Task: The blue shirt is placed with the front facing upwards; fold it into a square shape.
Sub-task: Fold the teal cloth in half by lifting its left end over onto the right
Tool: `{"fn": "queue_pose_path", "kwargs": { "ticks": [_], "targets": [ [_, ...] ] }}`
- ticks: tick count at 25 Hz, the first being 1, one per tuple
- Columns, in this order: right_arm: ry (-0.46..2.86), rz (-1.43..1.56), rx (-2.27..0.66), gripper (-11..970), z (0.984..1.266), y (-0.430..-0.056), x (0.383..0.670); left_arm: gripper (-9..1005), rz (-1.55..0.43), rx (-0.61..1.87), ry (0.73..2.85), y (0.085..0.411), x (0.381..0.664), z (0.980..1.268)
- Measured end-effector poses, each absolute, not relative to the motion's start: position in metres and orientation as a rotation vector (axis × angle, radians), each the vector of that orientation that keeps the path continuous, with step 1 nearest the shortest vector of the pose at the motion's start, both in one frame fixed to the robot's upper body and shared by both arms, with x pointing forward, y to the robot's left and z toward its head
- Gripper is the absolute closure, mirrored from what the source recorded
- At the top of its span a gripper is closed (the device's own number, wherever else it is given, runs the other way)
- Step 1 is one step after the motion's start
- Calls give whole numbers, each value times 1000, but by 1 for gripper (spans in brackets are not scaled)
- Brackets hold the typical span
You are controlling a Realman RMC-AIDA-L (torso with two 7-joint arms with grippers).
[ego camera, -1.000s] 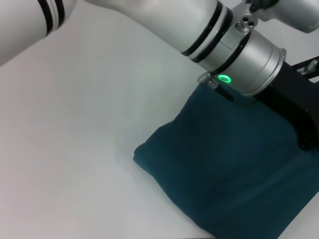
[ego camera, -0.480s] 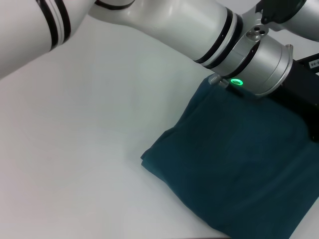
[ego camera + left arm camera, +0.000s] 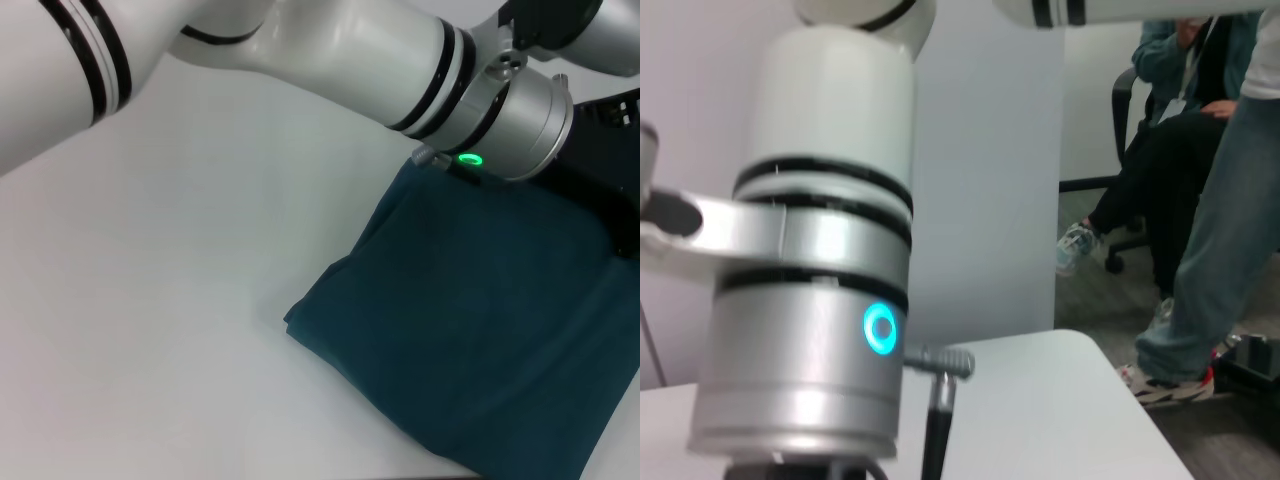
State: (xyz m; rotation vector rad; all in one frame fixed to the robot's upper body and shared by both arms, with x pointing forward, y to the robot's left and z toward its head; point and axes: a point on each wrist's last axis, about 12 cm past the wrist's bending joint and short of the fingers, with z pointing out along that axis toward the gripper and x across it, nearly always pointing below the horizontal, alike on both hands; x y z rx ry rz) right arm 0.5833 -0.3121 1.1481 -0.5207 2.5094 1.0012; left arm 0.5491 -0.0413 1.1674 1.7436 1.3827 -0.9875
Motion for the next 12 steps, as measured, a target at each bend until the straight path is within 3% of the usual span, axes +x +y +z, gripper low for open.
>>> {"fn": "queue_pose_path", "kwargs": {
  "ticks": [5, 12],
  "targets": [
    [2483, 984, -485, 590, 1154, -321, 584, 772, -961, 1738, 1386, -44, 548, 1165],
    [2476, 993, -498, 566, 1156, -318, 585, 636, -976, 1695, 1386, -47, 550, 1170]
  ]
}}
